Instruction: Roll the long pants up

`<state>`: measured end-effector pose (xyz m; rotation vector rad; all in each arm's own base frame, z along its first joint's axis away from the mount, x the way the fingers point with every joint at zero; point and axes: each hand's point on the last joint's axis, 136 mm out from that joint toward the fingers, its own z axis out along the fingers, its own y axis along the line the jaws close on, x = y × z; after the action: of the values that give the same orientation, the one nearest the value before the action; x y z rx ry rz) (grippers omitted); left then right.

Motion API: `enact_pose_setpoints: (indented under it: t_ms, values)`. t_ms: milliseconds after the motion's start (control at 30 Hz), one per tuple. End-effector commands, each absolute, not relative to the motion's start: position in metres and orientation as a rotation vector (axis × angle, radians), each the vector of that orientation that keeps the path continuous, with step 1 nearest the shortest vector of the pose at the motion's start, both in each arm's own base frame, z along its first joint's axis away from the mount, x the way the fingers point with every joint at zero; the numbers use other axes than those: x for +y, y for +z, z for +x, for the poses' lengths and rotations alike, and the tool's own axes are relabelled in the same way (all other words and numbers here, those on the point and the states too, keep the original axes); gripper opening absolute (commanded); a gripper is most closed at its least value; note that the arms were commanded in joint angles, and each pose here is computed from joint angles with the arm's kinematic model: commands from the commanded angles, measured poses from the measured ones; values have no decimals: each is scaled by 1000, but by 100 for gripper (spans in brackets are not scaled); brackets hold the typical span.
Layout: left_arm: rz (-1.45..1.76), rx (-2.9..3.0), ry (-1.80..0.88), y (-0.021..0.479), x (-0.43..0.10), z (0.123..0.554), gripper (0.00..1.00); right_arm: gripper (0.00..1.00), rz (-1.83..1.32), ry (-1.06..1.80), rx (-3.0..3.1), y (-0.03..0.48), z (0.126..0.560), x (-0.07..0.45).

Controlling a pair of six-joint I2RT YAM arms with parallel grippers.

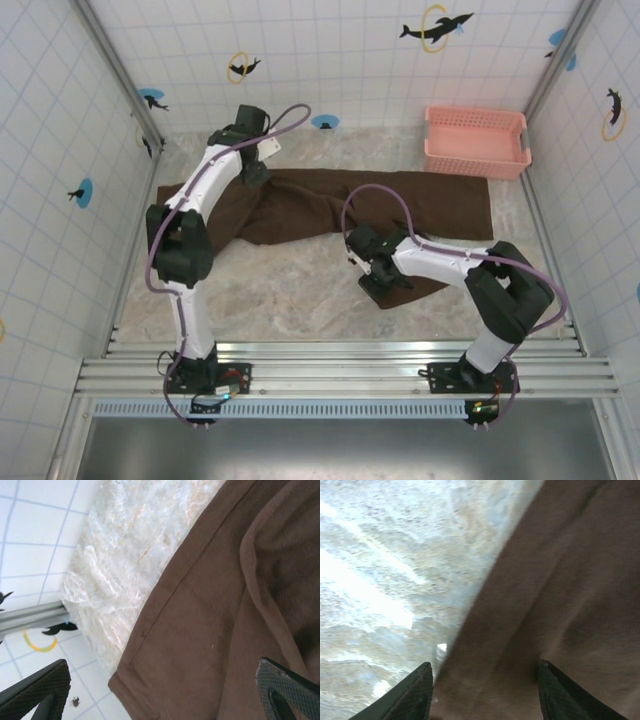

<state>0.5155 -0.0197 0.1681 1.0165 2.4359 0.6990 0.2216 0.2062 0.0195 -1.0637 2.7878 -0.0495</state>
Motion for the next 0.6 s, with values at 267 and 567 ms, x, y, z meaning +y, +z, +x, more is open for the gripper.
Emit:
enact_pose_setpoints:
  t_ms: [267,567]
  values:
    - [957,2602,729,145,1,456,97,40,-950,-108,2903,-8,191,185]
    - [891,2589,746,154,9,438,97,0,-724,-374,2752,74,240,135]
